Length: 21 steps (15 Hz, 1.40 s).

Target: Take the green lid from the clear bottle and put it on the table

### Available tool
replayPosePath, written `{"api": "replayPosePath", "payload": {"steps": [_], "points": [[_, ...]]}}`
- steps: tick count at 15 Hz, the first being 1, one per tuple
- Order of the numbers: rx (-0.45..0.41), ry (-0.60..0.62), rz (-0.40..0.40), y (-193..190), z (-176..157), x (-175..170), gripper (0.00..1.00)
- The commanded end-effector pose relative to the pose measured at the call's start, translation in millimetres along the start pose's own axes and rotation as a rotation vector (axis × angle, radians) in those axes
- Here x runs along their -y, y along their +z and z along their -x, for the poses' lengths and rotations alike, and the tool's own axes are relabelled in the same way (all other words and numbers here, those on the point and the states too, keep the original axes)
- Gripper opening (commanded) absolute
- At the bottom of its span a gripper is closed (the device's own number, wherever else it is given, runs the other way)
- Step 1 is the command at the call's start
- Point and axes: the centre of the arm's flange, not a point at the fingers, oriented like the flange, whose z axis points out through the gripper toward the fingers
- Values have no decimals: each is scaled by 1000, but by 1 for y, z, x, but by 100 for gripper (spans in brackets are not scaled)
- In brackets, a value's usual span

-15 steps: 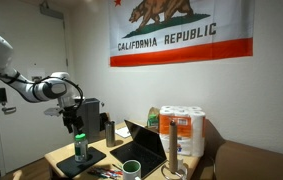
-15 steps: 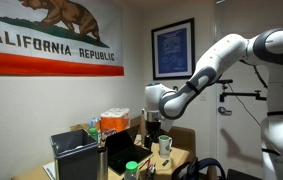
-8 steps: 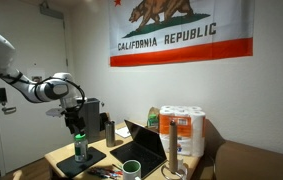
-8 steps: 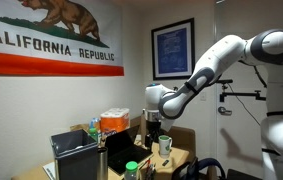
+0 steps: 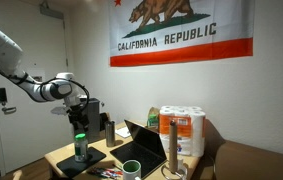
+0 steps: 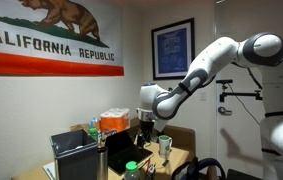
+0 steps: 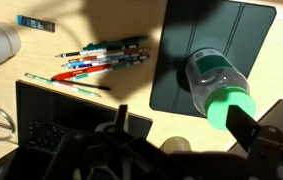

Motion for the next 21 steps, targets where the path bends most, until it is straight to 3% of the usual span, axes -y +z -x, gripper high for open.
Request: {"api": "replayPosePath", "payload": {"steps": [1, 10, 21], "points": [[-19, -49, -23, 12, -21, 20, 100], [-9, -122, -49, 44, -36, 69, 100], [11, -137, -59, 68, -46, 82, 100]]}}
